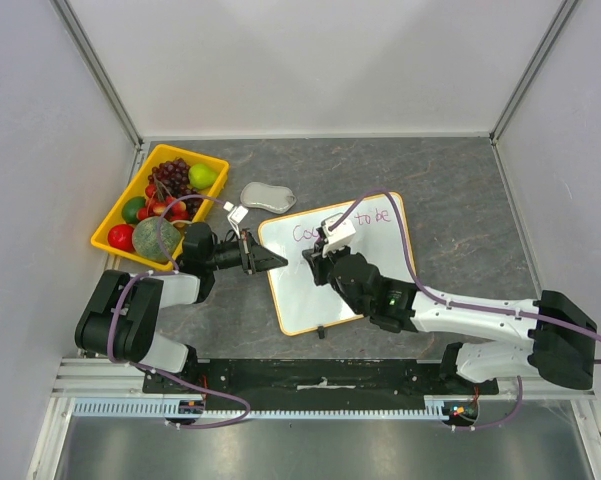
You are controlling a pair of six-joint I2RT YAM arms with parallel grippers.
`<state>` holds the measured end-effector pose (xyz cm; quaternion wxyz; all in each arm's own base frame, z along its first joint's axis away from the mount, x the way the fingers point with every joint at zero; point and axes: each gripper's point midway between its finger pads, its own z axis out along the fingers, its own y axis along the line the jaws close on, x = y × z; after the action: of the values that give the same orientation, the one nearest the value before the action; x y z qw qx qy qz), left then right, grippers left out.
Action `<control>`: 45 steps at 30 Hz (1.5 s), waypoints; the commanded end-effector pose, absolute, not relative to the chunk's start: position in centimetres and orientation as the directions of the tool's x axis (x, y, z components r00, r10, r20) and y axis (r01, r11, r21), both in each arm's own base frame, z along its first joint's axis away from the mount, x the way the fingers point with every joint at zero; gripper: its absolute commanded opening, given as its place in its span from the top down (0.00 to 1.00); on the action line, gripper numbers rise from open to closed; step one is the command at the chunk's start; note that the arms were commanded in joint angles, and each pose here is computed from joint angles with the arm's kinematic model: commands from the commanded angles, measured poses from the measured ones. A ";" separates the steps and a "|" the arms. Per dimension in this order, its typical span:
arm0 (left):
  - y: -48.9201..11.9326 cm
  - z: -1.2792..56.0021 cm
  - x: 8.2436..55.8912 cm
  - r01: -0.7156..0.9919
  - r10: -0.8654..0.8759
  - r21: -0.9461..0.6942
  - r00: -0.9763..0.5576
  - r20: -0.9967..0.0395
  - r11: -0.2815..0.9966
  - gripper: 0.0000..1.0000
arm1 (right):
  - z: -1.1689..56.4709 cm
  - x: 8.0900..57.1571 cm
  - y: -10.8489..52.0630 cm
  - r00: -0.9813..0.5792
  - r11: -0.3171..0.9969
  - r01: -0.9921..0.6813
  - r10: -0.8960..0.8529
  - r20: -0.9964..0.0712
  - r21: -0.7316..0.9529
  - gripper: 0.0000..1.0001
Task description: Write a sentence on the whiteboard
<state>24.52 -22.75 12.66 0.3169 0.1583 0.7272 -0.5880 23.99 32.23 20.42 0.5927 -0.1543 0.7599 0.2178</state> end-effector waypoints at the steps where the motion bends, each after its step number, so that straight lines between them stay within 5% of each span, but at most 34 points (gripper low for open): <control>1: -22.5 10.5 25.6 0.652 -0.115 -0.674 -0.684 -0.721 0.346 0.98 | 20.1 24.1 31.9 -0.248 0.870 -0.464 0.054 -0.967 0.168 1.00; 26: -22.4 10.5 25.6 0.650 -0.115 -0.676 -0.686 -0.719 0.348 0.98 | 17.5 23.0 29.9 -0.295 0.875 -0.462 0.002 -0.955 0.145 1.00; 45: -22.4 10.5 25.6 0.653 -0.115 -0.672 -0.682 -0.722 0.349 0.98 | 22.0 23.7 30.8 -0.236 0.867 -0.462 0.083 -0.968 0.188 1.00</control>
<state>24.52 -22.73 12.62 0.3158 0.1572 0.7280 -0.5878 22.84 30.09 19.09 0.5806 -0.1493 0.7705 0.2167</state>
